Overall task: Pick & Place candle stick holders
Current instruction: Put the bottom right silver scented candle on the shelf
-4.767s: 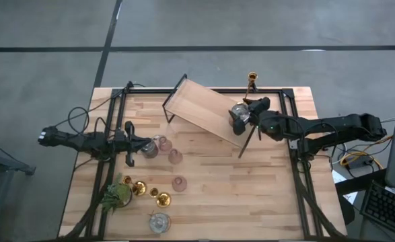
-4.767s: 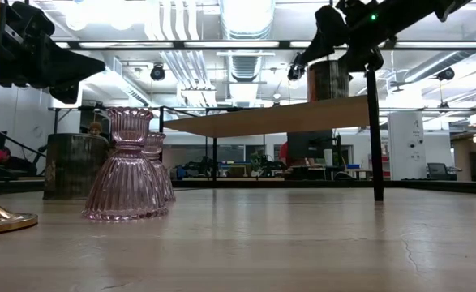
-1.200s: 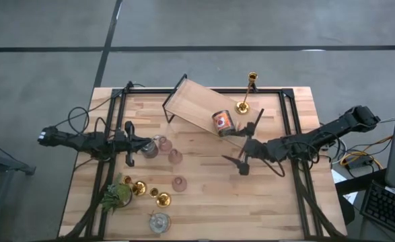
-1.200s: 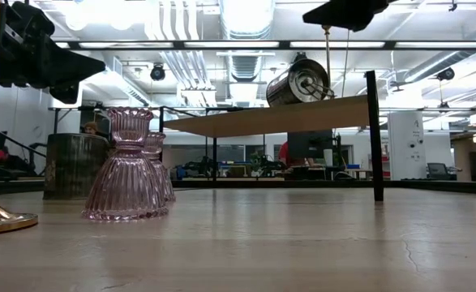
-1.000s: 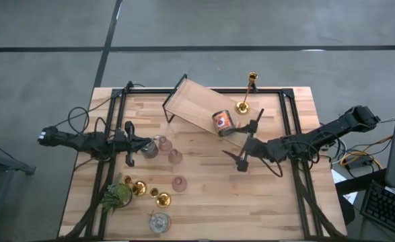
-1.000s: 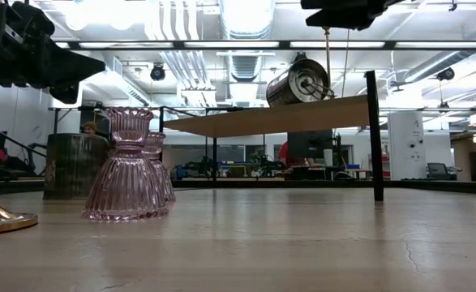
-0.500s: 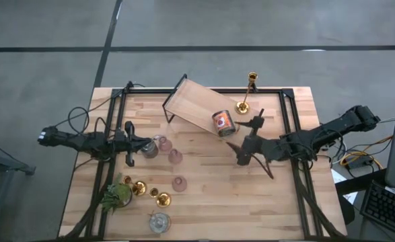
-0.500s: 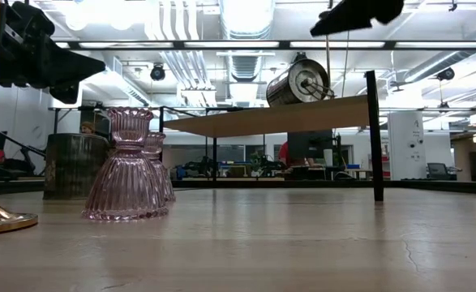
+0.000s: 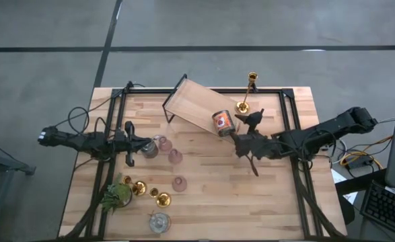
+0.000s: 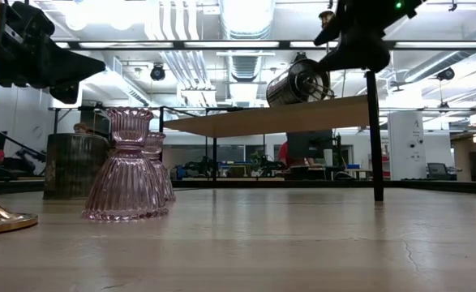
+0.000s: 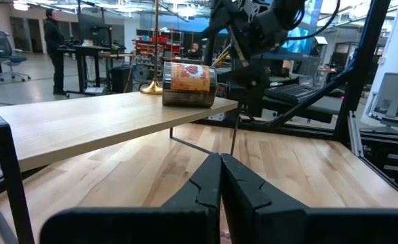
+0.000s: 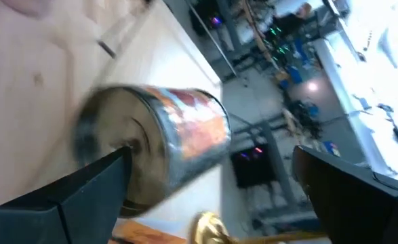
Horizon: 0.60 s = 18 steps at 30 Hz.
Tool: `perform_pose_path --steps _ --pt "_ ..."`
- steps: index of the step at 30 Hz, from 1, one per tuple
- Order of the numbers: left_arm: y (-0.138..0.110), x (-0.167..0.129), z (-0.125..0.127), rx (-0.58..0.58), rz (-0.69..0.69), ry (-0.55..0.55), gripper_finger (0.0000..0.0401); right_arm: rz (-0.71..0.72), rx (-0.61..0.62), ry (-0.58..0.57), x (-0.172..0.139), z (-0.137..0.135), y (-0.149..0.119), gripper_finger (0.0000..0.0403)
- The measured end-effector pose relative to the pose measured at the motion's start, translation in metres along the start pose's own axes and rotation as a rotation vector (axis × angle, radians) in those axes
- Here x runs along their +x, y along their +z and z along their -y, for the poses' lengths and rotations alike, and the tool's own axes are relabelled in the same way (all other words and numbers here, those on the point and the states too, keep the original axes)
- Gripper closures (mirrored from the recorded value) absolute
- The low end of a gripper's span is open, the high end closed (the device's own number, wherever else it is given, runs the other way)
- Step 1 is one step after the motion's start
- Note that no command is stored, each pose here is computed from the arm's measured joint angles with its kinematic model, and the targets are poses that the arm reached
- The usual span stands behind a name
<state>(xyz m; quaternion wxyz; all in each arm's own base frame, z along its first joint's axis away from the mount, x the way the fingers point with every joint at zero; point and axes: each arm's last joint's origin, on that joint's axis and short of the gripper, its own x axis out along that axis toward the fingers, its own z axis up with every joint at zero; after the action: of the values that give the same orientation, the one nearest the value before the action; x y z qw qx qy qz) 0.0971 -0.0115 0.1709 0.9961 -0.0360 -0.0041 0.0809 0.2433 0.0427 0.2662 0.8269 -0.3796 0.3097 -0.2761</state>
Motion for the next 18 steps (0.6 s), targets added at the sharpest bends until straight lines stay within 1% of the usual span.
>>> perform_pose_path --steps 4,8,13,18 --pt "0.0000 0.0000 0.0000 0.000 0.000 0.000 0.0389 0.004 -0.009 0.005 -0.0005 -0.0004 0.0002 0.0041" --pt "0.0000 0.0000 0.0000 0.000 0.000 0.000 0.0389 0.004 -0.017 0.008 -0.0001 -0.0002 0.0001 0.0095" --pt "0.0000 0.0000 0.0000 0.000 0.000 0.000 0.0389 0.015 -0.028 0.049 0.0019 -0.0037 -0.0021 0.0160" --pt "0.0000 0.0000 0.0000 0.000 0.000 0.000 0.0389 0.006 -0.028 0.049 0.0041 -0.0040 -0.0044 0.0202"
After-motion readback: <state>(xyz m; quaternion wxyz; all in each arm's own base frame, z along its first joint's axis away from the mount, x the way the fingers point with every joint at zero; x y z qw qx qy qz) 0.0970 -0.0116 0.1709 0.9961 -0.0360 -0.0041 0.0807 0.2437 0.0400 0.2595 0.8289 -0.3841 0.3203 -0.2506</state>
